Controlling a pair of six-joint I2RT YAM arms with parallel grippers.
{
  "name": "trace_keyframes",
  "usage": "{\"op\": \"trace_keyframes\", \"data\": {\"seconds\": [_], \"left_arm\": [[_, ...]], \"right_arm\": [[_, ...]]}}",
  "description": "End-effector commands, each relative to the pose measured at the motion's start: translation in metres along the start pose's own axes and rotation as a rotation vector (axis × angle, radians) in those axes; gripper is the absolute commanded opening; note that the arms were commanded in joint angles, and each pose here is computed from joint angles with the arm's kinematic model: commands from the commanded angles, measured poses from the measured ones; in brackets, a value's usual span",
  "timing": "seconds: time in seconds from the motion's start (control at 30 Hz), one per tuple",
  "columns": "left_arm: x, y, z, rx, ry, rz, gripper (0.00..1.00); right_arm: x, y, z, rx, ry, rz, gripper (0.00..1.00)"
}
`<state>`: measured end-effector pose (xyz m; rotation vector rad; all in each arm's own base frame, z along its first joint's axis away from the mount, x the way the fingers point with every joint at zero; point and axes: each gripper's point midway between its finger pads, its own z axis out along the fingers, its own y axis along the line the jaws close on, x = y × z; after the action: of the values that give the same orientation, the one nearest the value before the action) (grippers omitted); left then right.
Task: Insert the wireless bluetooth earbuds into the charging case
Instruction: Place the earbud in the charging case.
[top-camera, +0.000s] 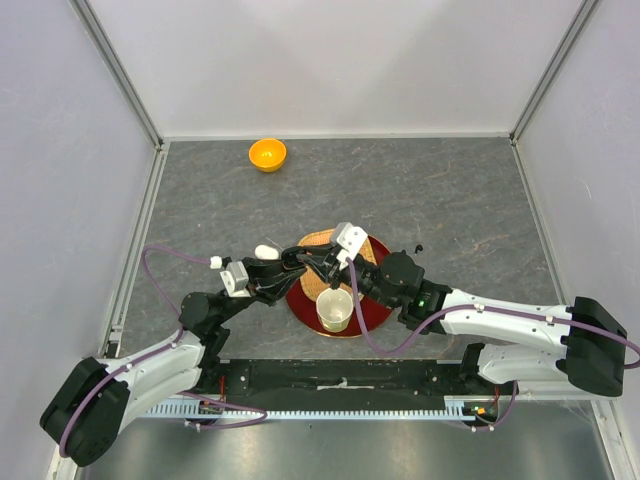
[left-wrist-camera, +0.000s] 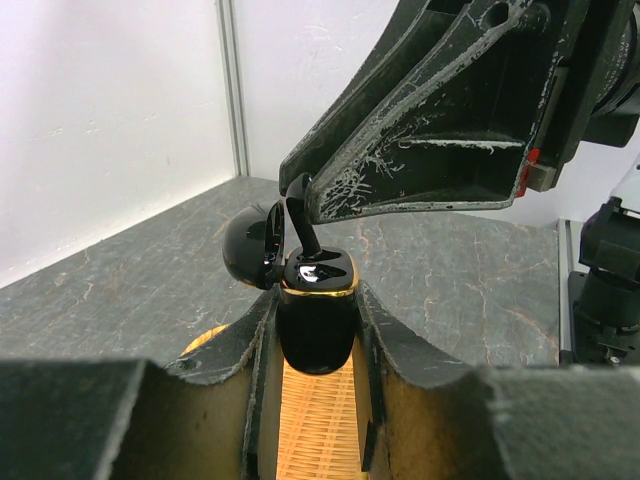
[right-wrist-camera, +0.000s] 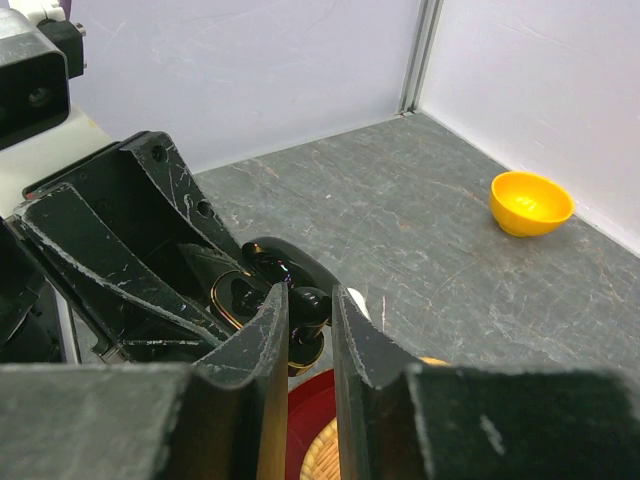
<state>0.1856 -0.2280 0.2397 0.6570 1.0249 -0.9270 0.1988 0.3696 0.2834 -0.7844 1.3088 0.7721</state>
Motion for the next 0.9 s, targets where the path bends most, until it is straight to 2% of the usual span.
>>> {"op": "trace_keyframes", "data": {"seconds": [0.0, 0.27, 0.87], "left_arm": [[-0.095, -0.019, 0.001, 0.08, -0.358, 0.188, 0.02], [-0.096, -0.019, 0.002, 0.086, -0.357, 0.191, 0.02], [-0.1, -0.017, 0.004, 0.074, -0.368, 0.173, 0.02]], "right_arm": [[-0.008, -0.01, 0.002, 0.059, -0.027, 0.013, 0.0], [-0.006, -0.007, 0.001, 0.047, -0.024, 0.033, 0.0], [0.028, 0.003, -0.008, 0.002, 0.019, 0.066, 0.0]]}}
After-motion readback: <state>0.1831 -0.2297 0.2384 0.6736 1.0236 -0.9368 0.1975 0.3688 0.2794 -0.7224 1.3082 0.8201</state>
